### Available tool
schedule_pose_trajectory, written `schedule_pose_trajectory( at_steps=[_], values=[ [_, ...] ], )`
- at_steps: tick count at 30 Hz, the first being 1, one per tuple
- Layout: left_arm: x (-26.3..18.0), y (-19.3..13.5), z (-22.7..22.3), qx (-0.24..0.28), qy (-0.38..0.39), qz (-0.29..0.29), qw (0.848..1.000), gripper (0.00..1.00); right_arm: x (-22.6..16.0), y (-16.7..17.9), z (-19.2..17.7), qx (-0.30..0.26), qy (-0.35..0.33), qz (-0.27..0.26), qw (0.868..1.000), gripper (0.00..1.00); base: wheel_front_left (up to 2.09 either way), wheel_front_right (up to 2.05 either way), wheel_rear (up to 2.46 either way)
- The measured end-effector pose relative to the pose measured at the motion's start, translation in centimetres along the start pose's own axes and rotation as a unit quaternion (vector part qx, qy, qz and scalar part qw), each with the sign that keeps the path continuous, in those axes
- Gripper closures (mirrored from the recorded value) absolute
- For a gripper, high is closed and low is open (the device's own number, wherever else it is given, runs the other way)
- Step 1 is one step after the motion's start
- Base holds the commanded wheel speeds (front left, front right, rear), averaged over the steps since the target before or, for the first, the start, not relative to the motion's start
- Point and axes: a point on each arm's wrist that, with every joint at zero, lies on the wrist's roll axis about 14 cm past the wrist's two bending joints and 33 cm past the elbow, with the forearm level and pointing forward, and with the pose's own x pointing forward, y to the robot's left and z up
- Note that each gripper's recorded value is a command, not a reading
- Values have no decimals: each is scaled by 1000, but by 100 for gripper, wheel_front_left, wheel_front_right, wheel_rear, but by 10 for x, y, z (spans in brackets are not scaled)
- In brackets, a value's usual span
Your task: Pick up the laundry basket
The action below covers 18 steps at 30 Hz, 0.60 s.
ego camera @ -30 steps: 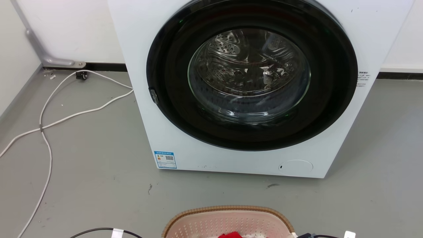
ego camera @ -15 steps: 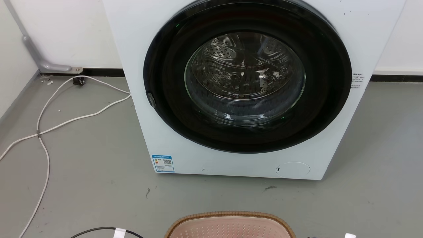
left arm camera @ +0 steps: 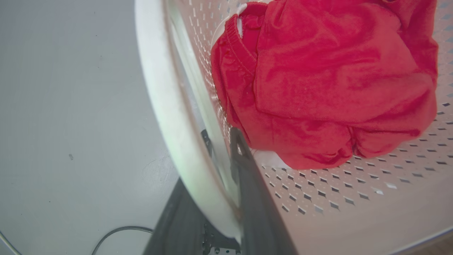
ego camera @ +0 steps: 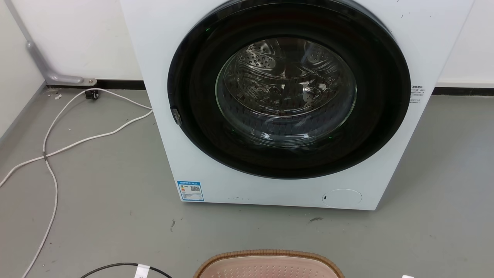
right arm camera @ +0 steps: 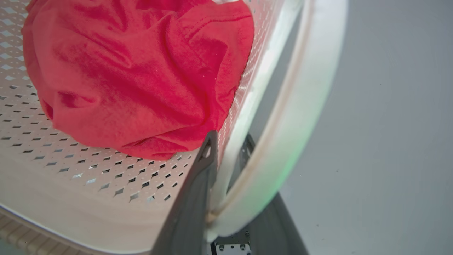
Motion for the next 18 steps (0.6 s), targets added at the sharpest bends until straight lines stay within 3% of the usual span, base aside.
schedule_pose_trajectory(
  at_steps=[18],
  values=[
    [-1, 2, -8, -8, 7, 0, 1000, 100, 1, 3, -2, -6, 5, 6, 1000, 100, 0, 0, 0]
  ],
)
